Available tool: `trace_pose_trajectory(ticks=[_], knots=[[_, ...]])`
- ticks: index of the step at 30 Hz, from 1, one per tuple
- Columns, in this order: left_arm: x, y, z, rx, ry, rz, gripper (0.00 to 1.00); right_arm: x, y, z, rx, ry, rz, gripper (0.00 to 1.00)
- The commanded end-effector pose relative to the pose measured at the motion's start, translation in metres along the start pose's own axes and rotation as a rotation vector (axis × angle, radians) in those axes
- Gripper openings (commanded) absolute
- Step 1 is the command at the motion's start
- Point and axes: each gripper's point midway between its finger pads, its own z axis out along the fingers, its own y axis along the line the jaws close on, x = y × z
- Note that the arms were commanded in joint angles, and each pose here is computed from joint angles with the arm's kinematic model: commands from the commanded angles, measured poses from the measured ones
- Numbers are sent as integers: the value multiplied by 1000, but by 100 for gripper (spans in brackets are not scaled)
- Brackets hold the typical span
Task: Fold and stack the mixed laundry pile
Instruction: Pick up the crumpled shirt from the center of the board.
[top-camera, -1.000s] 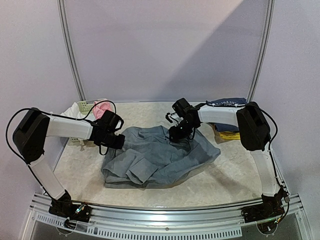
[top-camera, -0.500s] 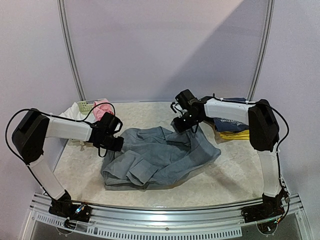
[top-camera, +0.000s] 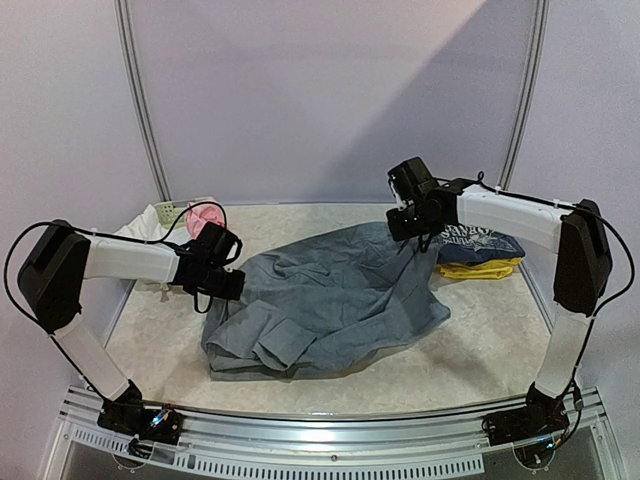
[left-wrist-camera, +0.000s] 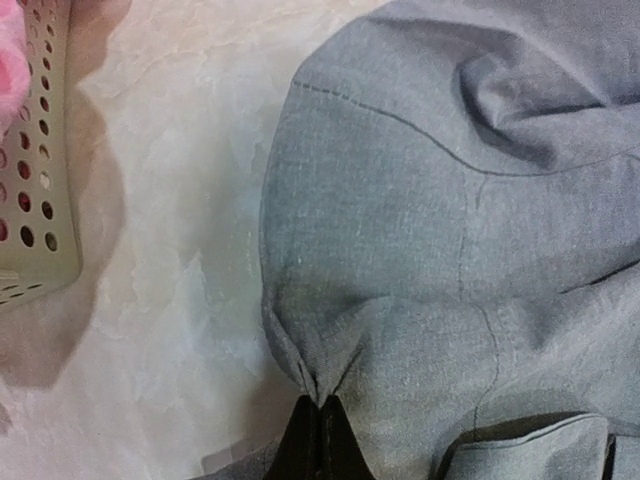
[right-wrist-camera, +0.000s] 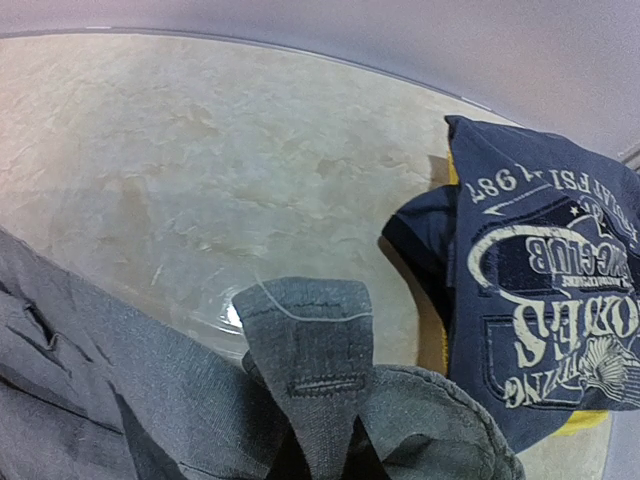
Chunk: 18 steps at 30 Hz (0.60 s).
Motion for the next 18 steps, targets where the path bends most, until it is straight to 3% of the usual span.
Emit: trace_pose_trajectory(ticks=[1,9,12,16,18], knots=[[-3,1,-2,-20,-2,3,0,-10,-19,-10,48,-56,63,0],[-10,3,-6,-53,-13,11,1,-4,-11,-5,9,-50,53,0],[-16,-8,-10,-39,-36,57,16,-6,4,-4,-72,-61,43,0],[-33,-34,-24,-47,-89,169,50,-4,21,7,-144,-50,31,0],[-44,-47,-27,-34,-98,205,54,-4,26,12,-161,-42,29,0]])
